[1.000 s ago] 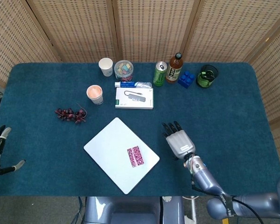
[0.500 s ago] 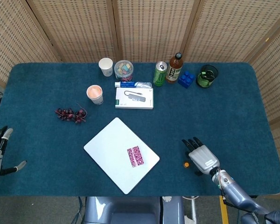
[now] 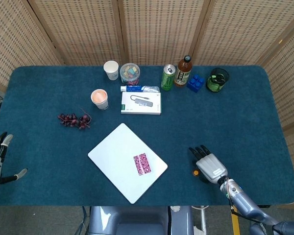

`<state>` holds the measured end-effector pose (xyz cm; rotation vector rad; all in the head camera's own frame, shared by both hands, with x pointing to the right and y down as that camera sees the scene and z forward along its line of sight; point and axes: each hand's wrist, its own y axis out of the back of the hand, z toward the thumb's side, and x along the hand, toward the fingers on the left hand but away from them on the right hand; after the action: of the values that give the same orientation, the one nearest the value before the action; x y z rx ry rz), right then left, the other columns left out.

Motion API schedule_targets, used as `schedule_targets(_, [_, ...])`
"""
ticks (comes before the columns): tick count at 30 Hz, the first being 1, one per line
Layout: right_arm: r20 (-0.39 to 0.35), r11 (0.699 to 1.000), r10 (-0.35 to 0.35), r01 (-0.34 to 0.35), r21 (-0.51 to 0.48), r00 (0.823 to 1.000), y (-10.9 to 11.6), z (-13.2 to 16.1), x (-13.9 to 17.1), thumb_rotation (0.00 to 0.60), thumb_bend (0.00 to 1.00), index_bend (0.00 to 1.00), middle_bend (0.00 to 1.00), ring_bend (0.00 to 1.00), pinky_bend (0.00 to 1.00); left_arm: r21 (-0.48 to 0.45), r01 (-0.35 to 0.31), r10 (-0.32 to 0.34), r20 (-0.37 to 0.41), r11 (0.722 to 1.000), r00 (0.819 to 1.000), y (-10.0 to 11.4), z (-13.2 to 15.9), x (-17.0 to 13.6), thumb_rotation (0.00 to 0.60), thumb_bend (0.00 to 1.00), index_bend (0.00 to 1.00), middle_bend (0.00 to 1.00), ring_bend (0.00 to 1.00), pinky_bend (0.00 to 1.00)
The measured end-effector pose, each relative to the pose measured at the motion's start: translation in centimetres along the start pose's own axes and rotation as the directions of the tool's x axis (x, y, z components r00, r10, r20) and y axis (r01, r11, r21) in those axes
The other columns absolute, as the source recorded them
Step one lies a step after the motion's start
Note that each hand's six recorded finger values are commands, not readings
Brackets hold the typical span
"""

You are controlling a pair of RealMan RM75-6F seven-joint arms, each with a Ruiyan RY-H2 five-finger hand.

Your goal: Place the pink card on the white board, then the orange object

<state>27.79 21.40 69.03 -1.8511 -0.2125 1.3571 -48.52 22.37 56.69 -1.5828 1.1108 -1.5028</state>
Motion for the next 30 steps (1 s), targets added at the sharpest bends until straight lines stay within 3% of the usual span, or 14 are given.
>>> schedule_targets(23, [-0.017,1.0,0.014,-0.014,-0.022,1.0,-1.1,0.8,-0.5,0.6,0.31,0.39,0.0,0.0,0.0,0.001,0.003,-0.003,-0.001,1.0,1.0,-0.1,0.1,0.0,0.506,0.0,0.0,0.0,0.0,0.0])
schedule_targets(30, [-0.022,1.0,0.018,-0.018,-0.02,1.0,-1.3,1.3,-0.9,0.6,0.33,0.46,0.0,0.0,0.0,-0.003,0.001,-0.001,-0.004,1.0,1.0,0.0,-0.1,0.0,0.507,0.0,0.0,0.0,0.0,0.0])
